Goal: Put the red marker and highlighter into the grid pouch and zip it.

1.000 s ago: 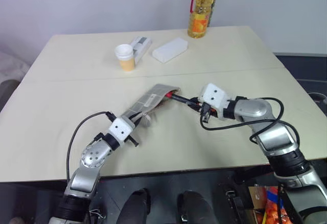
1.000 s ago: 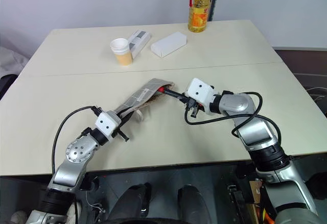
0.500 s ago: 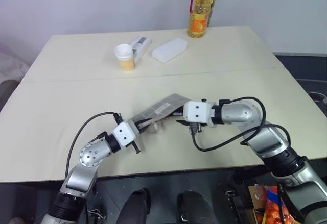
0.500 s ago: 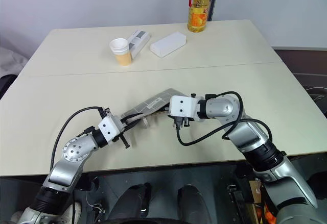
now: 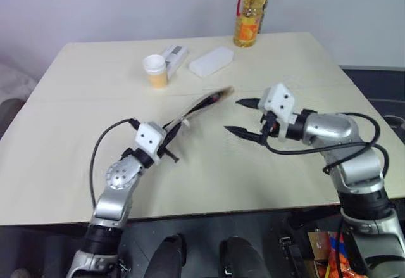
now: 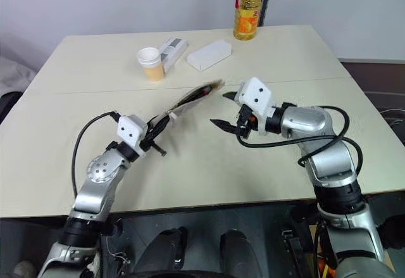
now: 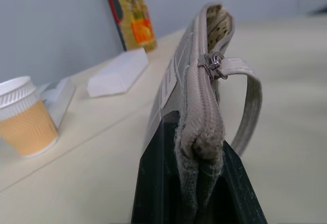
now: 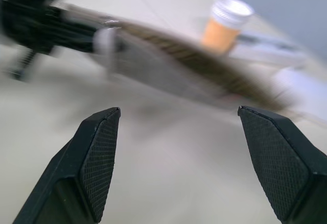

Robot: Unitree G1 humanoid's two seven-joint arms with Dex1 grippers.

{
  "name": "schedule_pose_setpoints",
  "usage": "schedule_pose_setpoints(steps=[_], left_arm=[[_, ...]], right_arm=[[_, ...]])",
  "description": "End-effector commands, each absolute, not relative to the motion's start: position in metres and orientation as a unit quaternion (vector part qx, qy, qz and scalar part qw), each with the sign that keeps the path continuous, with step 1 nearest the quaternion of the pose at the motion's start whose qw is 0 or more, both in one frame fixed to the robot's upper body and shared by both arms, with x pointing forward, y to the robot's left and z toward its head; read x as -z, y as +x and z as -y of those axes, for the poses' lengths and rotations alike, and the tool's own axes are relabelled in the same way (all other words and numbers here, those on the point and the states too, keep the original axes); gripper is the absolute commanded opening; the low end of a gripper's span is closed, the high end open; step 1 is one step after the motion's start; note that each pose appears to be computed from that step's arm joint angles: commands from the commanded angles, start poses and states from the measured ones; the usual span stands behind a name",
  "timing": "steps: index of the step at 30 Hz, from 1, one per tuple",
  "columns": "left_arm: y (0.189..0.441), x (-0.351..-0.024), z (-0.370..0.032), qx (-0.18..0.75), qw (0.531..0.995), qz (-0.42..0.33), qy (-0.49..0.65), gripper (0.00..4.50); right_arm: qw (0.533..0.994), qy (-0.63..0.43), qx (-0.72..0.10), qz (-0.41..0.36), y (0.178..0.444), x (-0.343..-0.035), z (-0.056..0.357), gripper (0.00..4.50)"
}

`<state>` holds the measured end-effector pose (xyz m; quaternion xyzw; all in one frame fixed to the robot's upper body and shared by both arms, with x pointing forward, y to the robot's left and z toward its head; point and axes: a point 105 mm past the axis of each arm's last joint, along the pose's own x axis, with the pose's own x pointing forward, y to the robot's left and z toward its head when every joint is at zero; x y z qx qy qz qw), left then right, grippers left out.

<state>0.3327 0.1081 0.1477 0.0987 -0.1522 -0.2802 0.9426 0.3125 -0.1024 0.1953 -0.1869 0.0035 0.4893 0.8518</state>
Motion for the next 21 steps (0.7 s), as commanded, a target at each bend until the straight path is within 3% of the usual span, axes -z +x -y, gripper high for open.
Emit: schedule_pose_setpoints(steps=[1, 7, 10, 15, 16, 21], left_arm=[[0.337, -0.162, -0.101, 0.270, 0.943, 0.177, 0.083, 0.00], [0.339, -0.162, -0.092, 0.267, 0.943, 0.181, 0.079, 0.00], [0.339, -0.162, -0.090, 0.269, 0.942, 0.183, 0.083, 0.00], [0.338, -0.161, -0.093, 0.263, 0.943, 0.183, 0.089, 0.00], [0.338, -0.160, -0.094, 0.261, 0.943, 0.182, 0.092, 0.00], [0.338, -0.156, -0.103, 0.252, 0.945, 0.177, 0.112, 0.00]], right_arm=[[0.864, -0.140, -0.483, -0.002, 0.312, -0.193, 0.082, 3.82], [0.897, -0.092, -0.431, -0.006, 0.335, -0.183, 0.046, 3.82], [0.900, -0.076, -0.430, 0.001, 0.337, -0.186, 0.035, 2.88], [0.901, -0.072, -0.427, 0.005, 0.337, -0.190, 0.038, 0.24], [0.902, -0.075, -0.425, 0.007, 0.338, -0.191, 0.040, 0.08], [0.921, -0.072, -0.381, 0.026, 0.353, -0.208, 0.065, 0.08]])
